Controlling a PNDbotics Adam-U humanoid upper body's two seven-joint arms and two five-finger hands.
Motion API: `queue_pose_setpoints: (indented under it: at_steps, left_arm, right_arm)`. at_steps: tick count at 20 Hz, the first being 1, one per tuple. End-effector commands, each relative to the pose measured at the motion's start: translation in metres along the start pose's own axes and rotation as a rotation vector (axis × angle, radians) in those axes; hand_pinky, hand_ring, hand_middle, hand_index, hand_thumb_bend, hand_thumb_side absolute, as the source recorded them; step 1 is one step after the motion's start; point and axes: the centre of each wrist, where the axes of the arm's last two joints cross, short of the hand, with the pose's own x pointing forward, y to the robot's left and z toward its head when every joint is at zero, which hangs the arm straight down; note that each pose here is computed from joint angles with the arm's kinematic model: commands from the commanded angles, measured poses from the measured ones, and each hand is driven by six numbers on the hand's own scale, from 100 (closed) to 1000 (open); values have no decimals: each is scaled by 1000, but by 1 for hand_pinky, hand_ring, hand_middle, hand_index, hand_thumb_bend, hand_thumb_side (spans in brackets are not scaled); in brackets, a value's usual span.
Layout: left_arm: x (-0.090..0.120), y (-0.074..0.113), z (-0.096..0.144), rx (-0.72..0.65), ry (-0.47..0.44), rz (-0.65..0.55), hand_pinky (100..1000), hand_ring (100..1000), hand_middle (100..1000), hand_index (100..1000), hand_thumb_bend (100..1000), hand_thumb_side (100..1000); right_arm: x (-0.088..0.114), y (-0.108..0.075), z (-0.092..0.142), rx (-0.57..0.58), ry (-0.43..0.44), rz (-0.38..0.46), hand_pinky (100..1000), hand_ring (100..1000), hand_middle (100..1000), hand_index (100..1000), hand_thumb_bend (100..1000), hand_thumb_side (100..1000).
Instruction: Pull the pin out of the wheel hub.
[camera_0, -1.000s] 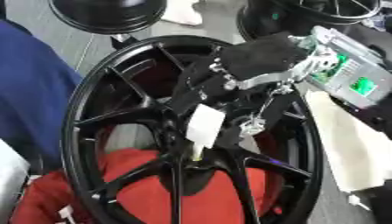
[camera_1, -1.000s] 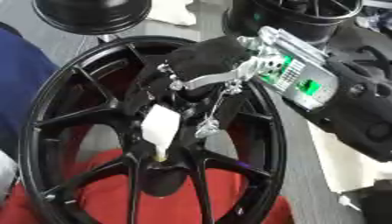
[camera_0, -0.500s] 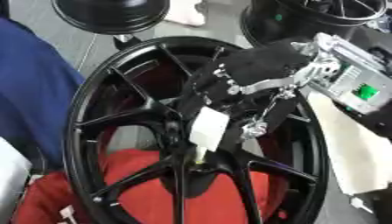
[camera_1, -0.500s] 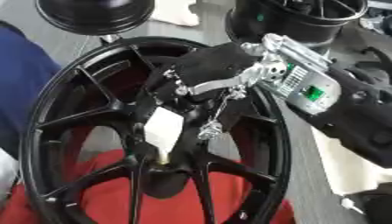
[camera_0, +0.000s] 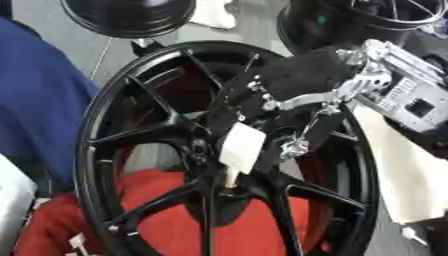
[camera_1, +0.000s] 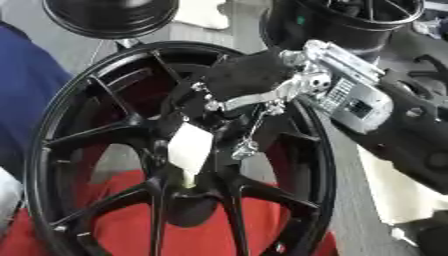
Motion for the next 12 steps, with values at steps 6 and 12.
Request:
queue_pose_setpoints:
  at_steps: [6,12]
  left_arm:
    - [5,-3,1,-16,1,11,688,771,626,753,130,725]
    - [4,-2,2,-8,8,13,689,771,624,753,131,723]
  right_arm:
    - [0,-7,3,402,-177,295,946,955,869,909,397,100]
    - [-5,0,2,466,-144,304,948,961,878,916,404,100]
